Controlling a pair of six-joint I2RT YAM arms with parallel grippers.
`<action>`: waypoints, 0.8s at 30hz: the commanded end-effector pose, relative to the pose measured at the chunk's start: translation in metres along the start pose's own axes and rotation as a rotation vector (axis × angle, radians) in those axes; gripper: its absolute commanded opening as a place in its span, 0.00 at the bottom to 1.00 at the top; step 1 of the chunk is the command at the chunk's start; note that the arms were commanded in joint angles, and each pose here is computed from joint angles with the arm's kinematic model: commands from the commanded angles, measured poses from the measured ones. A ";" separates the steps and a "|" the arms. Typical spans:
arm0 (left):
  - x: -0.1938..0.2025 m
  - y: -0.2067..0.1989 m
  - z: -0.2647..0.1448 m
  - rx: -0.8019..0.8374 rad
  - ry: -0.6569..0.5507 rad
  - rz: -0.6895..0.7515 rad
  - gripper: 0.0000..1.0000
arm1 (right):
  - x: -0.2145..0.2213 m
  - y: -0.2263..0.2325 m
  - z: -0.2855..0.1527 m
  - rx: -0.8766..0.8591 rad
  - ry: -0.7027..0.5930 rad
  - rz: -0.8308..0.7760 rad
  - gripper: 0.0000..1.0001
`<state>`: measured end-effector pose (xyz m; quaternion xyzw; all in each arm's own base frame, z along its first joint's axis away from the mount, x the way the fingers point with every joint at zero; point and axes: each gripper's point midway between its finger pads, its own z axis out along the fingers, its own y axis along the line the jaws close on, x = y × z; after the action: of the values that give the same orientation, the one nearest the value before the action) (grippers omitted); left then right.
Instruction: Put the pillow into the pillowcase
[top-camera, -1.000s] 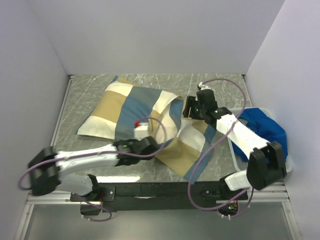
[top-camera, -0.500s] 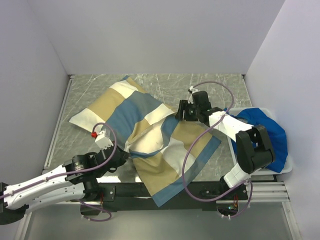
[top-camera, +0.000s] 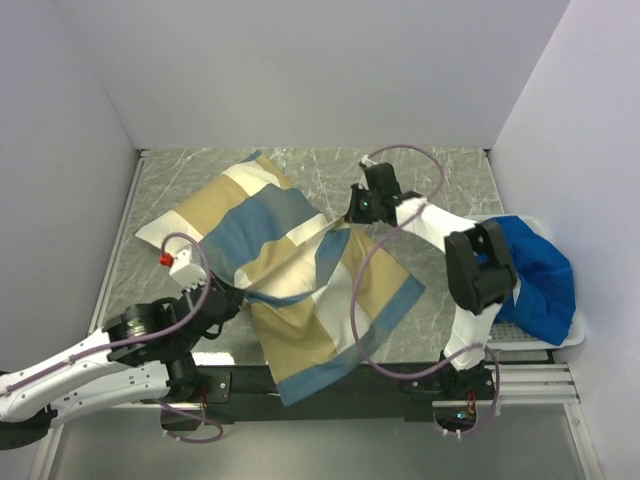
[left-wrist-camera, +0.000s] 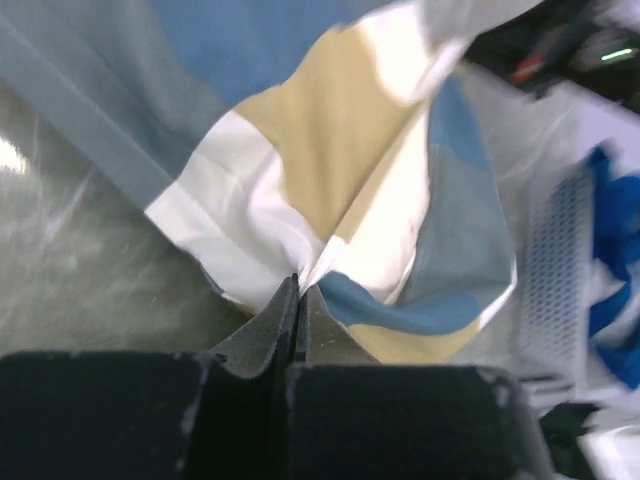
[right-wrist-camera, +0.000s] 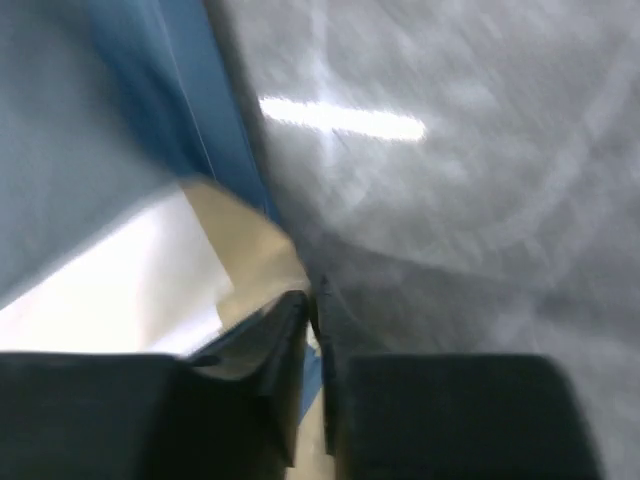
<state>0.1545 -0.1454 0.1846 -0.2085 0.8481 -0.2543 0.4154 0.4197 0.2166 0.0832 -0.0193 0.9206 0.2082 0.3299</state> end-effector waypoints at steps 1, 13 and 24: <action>-0.083 -0.030 -0.034 0.041 -0.245 -0.006 0.01 | -0.083 0.002 -0.013 0.130 -0.125 0.003 0.00; -0.064 -0.001 -0.047 0.035 -0.132 -0.064 0.01 | -0.136 -0.079 -0.087 0.353 -0.232 0.172 0.11; 0.004 -0.020 0.000 0.080 0.033 -0.018 0.03 | -0.050 -0.068 -0.056 0.146 -0.098 0.176 0.78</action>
<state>0.1444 -0.1501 0.1515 -0.1844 0.8750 -0.2342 0.3814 0.4172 0.1166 0.0714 0.1168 0.9517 0.1173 0.2587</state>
